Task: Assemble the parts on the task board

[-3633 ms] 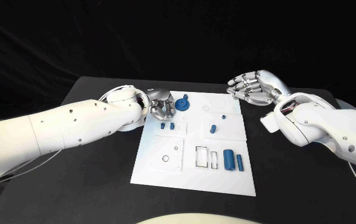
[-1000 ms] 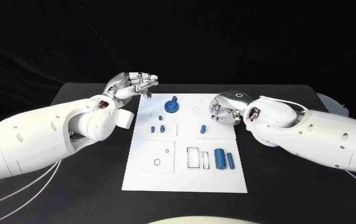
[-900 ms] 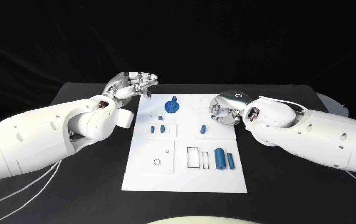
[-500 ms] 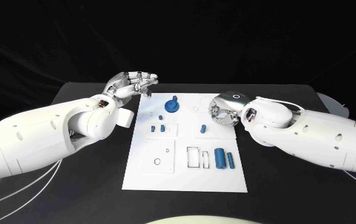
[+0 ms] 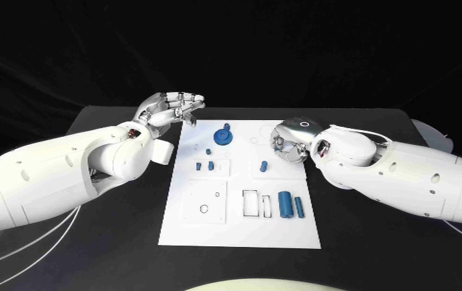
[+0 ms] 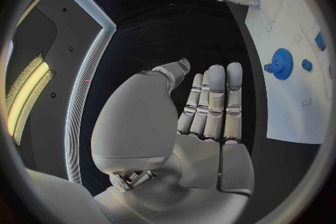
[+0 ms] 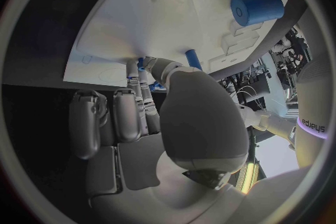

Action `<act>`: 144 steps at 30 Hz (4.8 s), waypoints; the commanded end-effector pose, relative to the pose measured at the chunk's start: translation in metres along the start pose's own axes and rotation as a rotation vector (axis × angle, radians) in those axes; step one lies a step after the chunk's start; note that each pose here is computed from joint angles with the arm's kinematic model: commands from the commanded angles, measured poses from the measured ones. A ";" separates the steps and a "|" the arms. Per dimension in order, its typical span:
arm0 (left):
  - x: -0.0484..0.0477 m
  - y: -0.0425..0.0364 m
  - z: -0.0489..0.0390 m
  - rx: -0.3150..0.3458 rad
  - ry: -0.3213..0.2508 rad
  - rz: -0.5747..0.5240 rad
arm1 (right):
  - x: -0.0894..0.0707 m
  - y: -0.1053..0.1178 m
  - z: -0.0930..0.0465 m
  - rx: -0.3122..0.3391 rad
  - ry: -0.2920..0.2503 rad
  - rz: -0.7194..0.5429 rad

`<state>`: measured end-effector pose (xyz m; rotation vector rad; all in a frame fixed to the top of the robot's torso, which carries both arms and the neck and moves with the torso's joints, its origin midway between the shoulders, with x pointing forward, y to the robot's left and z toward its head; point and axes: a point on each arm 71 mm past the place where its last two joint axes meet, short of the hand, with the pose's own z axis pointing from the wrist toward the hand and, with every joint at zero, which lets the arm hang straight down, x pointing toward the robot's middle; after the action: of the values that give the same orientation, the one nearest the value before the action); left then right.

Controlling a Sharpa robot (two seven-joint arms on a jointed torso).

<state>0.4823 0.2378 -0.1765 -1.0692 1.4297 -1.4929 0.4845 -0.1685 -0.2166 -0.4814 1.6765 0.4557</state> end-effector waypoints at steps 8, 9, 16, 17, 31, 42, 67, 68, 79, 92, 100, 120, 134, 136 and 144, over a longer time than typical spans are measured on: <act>0.0021 -0.0009 0.0004 0.003 0.005 -0.006 | 0.015 0.007 -0.002 0.007 0.077 -0.065; 0.0022 -0.0009 0.0005 0.003 0.005 -0.006 | 0.015 0.007 -0.002 0.006 0.071 -0.067; 0.0025 -0.0008 0.0005 0.002 0.007 -0.005 | 0.012 0.010 -0.004 0.006 0.029 -0.066; 0.0025 -0.0007 0.0005 0.002 0.007 -0.004 | 0.012 0.010 -0.004 0.006 0.022 -0.065; 0.0017 -0.0003 0.0011 0.000 0.003 -0.002 | 0.001 0.011 -0.010 0.010 -0.099 -0.038; -0.0009 0.0002 0.0015 -0.002 -0.005 0.001 | -0.011 0.018 -0.026 -0.015 -0.146 0.001; 0.0033 0.0029 0.0081 -0.003 0.000 0.000 | -0.029 0.122 -0.034 -0.283 -0.194 0.157; 0.0038 0.0030 0.0084 -0.003 0.001 0.000 | -0.027 0.125 -0.033 -0.289 -0.189 0.162; 0.0096 0.0038 0.0118 -0.004 0.011 -0.003 | 0.000 0.145 -0.024 -0.326 -0.143 0.203; 0.0147 0.0042 0.0140 -0.006 0.022 -0.007 | 0.024 0.156 -0.014 -0.337 -0.110 0.204; 0.0152 0.0042 0.0144 -0.007 0.023 -0.004 | 0.033 0.156 -0.011 -0.333 -0.087 0.191; 0.0164 0.0043 0.0146 -0.008 0.027 -0.004 | 0.042 0.156 -0.006 -0.323 -0.056 0.166; 0.0165 0.0042 0.0144 -0.009 0.027 -0.004 | 0.046 0.161 -0.004 -0.326 -0.017 0.154; 0.0165 0.0042 0.0144 -0.009 0.027 -0.004 | 0.047 0.161 -0.004 -0.325 -0.012 0.152; 0.0166 0.0042 0.0144 -0.010 0.028 -0.003 | 0.048 0.161 -0.003 -0.320 -0.015 0.151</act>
<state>0.4907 0.2192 -0.1812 -1.0711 1.4565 -1.4987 0.3878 -0.0388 -0.2546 -0.5603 1.6177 0.8641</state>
